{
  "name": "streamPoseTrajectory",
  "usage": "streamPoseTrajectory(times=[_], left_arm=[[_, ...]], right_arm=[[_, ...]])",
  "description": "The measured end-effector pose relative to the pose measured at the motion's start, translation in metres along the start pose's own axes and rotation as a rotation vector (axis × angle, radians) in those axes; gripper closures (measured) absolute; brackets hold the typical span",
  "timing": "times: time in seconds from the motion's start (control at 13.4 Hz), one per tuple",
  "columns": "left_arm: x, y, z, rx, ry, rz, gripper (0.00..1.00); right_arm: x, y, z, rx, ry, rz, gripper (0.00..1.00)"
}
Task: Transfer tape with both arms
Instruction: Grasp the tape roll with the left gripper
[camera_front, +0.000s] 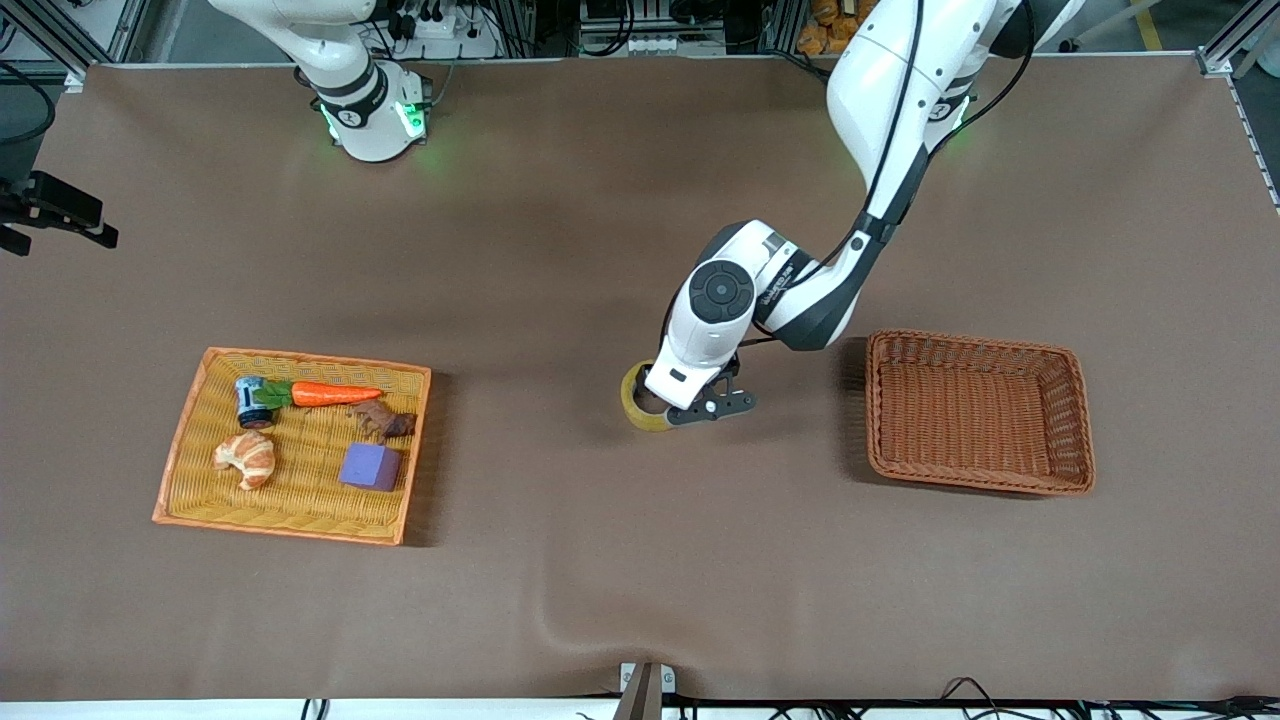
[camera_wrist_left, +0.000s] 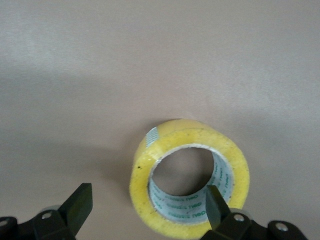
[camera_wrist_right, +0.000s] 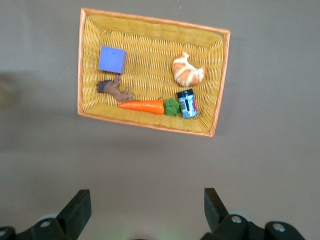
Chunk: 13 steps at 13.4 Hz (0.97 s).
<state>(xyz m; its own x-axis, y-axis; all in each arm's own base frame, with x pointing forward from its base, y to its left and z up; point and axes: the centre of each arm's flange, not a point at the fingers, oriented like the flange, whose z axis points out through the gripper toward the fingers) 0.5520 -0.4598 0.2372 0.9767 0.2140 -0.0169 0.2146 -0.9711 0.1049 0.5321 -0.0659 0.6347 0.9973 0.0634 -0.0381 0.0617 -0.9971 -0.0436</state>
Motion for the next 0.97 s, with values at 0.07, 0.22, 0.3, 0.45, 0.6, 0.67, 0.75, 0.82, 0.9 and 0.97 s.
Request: streamPoseTrajectory(times=[0.07, 0.22, 0.3, 0.45, 0.6, 0.67, 0.75, 0.82, 0.9, 0.97], left_arm=[[0.0, 0.001, 0.004, -0.005, 0.003, 0.003, 0.0], [-0.004, 0.0, 0.019, 0.001, -0.004, 0.008, 0.03], [-0.006, 0.0, 0.028, 0.008, -0.012, 0.01, 0.04], [-0.009, -0.002, 0.044, 0.018, -0.024, 0.011, 0.22], [-0.009, -0.003, 0.05, 0.021, -0.027, 0.013, 0.44], [-0.008, -0.003, 0.049, 0.02, -0.025, 0.031, 0.56], [-0.006, -0.002, 0.047, 0.015, -0.02, 0.059, 0.66], [-0.001, -0.001, 0.042, 0.007, -0.011, 0.077, 0.77], [0.005, -0.001, 0.035, -0.003, 0.0, 0.079, 0.78], [0.013, -0.002, 0.022, -0.016, 0.016, 0.07, 0.78]], right_arm=[[0.001, 0.0, -0.001, -0.001, 0.006, -0.001, 0.0], [0.001, 0.0, -0.001, -0.002, 0.009, -0.001, 0.0], [0.001, 0.0, -0.001, -0.002, 0.009, -0.001, 0.0], [0.001, 0.0, -0.001, -0.002, 0.011, 0.006, 0.0], [0.002, -0.001, -0.007, -0.006, 0.031, 0.006, 0.0], [0.002, -0.003, -0.012, -0.008, 0.043, 0.006, 0.0], [0.0, -0.003, -0.017, -0.009, 0.051, 0.008, 0.0], [-0.001, -0.003, -0.019, -0.009, 0.05, 0.01, 0.0], [-0.001, -0.003, -0.018, -0.008, 0.044, 0.012, 0.0], [-0.001, -0.003, -0.016, -0.007, 0.039, 0.013, 0.0]])
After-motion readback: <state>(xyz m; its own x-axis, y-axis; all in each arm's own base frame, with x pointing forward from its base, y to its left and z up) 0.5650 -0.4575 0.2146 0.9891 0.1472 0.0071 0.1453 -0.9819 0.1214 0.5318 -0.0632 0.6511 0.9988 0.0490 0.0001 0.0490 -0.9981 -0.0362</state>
